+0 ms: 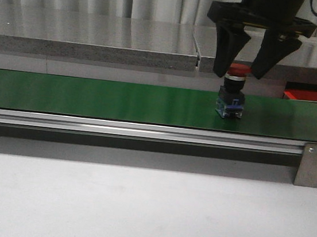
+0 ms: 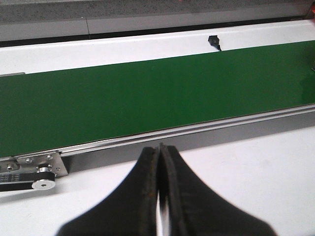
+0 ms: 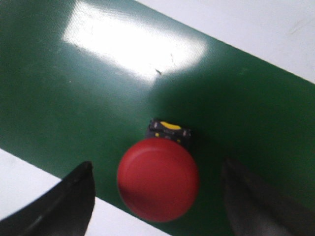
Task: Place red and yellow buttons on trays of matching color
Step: 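Lower the right gripper onto the red button on the belt and grasp, then carry the red button into the red tray and open the right gripper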
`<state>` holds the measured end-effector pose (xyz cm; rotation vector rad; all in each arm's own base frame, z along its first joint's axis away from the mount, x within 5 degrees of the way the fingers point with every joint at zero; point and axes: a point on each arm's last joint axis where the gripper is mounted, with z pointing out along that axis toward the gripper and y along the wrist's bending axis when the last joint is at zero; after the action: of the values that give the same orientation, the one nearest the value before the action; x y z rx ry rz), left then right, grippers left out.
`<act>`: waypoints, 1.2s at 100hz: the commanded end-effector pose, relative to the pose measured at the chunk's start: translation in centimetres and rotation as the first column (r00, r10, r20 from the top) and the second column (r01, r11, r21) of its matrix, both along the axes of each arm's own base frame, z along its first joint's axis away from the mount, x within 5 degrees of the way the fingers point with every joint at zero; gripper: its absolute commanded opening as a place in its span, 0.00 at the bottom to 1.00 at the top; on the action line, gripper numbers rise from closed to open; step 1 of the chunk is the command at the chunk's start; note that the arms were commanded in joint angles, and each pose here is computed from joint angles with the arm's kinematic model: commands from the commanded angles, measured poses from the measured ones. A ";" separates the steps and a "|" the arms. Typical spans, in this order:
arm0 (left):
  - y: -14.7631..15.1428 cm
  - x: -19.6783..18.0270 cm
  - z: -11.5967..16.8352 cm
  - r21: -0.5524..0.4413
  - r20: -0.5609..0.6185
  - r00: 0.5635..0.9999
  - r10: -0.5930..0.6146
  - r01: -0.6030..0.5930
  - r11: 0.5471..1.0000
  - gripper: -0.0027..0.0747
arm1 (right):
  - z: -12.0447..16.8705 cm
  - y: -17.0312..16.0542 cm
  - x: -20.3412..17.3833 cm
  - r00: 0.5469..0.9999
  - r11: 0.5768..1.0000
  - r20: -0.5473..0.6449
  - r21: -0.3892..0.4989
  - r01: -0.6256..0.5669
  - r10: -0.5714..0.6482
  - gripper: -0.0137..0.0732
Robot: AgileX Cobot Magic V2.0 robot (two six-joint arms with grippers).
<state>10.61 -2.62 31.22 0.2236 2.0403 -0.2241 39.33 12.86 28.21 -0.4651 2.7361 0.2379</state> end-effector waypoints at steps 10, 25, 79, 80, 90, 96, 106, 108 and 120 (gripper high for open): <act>0.0 0.2 1.5 -0.029 0.089 0.996 0.013 -0.010 1.000 0.01 | 2.4 -0.3 0.3 0.995 0.999 0.101 0.036 0.022 -0.025 0.59; 0.0 0.2 1.5 -0.029 0.089 0.996 0.013 -0.010 1.000 0.01 | 2.5 -0.3 0.2 0.995 0.999 0.100 0.037 0.023 -0.027 0.28; 0.0 0.2 1.5 -0.029 0.089 0.996 0.013 -0.010 1.000 0.01 | 7.7 -9.3 -0.9 0.948 0.972 0.214 0.052 0.230 -0.236 0.16; 0.0 0.2 1.5 -0.029 0.089 0.996 0.013 -0.010 1.000 0.01 | 7.8 -9.7 -1.0 0.945 0.969 0.215 0.052 0.242 -0.247 0.16; 0.0 0.2 1.5 -0.029 0.089 0.996 0.013 -0.010 1.000 0.01 | 7.9 -12.8 -1.0 0.922 0.947 0.214 0.051 0.318 -0.321 0.16; 0.0 0.2 1.5 -0.029 0.089 0.996 0.013 -0.010 1.000 0.01 | 7.9 -14.8 -1.0 0.904 0.928 0.212 0.053 0.368 -0.370 0.16; 0.0 0.2 1.5 -0.029 0.089 0.996 0.013 -0.010 1.000 0.01 | 7.8 -17.5 -1.1 0.870 0.895 0.217 0.060 0.442 -0.444 0.16; 0.0 0.2 1.5 -0.029 0.089 0.996 0.013 -0.010 1.000 0.01 | 7.8 -18.1 -1.2 0.861 0.887 0.221 0.063 0.456 -0.458 0.16; 0.0 0.2 1.5 -0.029 0.089 0.996 0.013 -0.010 1.000 0.01 | 7.9 -20.7 -1.4 0.810 0.842 0.237 0.084 0.533 -0.536 0.16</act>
<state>10.61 -2.62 31.22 0.2236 2.0403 -0.2241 38.84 -6.28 32.71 0.2141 2.6378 0.0755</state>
